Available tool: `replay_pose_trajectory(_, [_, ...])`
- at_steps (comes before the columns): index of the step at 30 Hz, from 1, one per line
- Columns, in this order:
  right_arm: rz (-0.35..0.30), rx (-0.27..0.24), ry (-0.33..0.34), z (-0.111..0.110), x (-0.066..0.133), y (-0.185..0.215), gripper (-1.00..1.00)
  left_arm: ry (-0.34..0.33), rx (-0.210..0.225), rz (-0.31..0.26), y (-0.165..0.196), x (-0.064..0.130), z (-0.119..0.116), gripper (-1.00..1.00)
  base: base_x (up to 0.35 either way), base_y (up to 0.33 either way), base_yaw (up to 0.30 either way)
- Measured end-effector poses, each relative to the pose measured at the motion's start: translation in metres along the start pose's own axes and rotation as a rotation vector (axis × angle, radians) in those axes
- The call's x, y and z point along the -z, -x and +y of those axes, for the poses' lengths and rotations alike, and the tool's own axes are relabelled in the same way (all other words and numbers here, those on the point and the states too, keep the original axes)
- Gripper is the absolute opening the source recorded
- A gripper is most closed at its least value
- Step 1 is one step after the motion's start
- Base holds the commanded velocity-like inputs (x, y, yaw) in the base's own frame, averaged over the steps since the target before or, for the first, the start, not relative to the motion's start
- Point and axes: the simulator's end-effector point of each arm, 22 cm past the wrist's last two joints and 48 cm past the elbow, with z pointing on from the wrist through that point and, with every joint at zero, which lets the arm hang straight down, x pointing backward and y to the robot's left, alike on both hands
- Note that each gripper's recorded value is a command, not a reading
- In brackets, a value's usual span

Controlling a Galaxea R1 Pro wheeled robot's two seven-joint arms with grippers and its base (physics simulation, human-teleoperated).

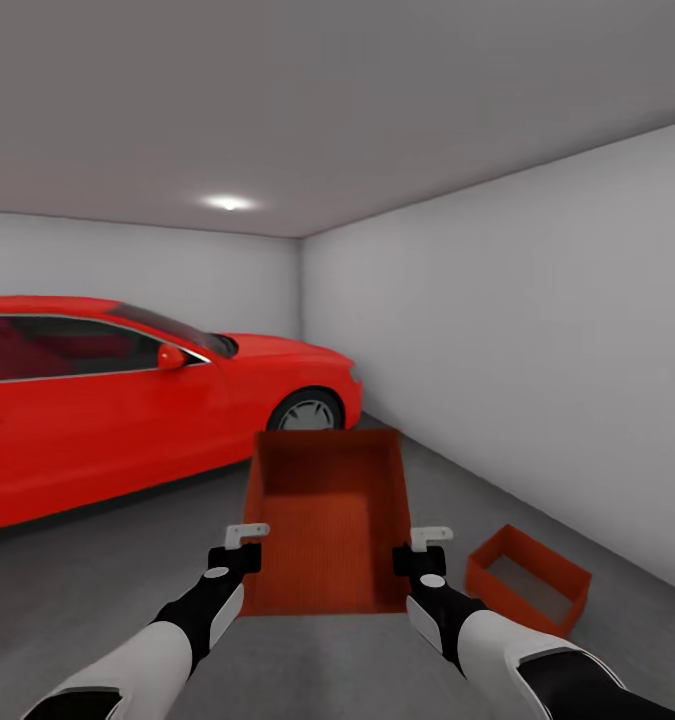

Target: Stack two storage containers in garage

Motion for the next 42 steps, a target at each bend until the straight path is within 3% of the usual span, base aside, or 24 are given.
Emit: replay_pose_trajectory(42, [0.005, 0.000, -0.002, -0.0003, 0.0003, -0.0018, -1.00, 0.000, -0.001, 0.003, -0.0011, 0.0001, -0.0002, -1.00, 0.313, 0.188, -0.279])
